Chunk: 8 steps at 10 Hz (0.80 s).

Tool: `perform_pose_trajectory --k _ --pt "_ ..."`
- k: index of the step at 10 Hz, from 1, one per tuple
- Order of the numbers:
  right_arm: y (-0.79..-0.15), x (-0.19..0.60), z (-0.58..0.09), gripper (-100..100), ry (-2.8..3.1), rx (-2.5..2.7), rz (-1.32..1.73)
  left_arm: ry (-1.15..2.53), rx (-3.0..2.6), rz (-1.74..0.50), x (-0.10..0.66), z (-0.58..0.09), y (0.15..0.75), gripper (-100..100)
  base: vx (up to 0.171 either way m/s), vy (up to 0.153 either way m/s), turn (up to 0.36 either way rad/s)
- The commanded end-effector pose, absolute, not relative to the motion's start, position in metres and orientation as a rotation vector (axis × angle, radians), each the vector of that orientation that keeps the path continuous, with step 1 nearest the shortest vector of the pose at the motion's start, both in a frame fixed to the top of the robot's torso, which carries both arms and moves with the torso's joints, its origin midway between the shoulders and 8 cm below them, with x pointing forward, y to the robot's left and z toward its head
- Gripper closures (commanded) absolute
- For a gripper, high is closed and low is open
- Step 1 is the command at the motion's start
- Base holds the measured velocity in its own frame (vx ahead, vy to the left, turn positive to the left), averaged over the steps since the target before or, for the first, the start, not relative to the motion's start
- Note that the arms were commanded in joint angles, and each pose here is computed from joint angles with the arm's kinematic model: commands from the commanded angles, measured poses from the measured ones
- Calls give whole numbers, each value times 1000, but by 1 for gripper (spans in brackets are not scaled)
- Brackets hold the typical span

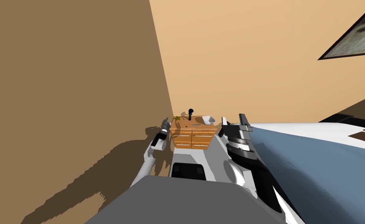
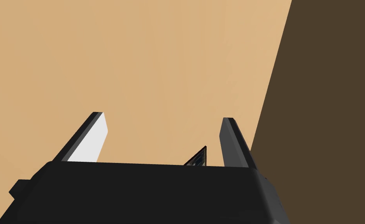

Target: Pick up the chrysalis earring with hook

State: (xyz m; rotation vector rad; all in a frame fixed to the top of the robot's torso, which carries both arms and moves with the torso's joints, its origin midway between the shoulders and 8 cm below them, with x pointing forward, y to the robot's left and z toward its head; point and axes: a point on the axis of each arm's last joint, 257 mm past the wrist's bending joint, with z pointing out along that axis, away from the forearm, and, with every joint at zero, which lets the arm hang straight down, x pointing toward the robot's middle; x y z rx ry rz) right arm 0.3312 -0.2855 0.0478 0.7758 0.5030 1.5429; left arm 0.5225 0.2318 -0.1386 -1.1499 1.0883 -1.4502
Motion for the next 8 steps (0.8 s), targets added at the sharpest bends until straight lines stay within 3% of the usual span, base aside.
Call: perform_pose_trajectory --k 1,8 --pt "-285 331 48 0 503 776 1543 1107 -1171 -1457 534 -142 224 -100 -46 18 0" --pt "-285 331 48 0 503 776 1543 1247 -1346 -1477 581 -183 195 -100 -33 12 -12"
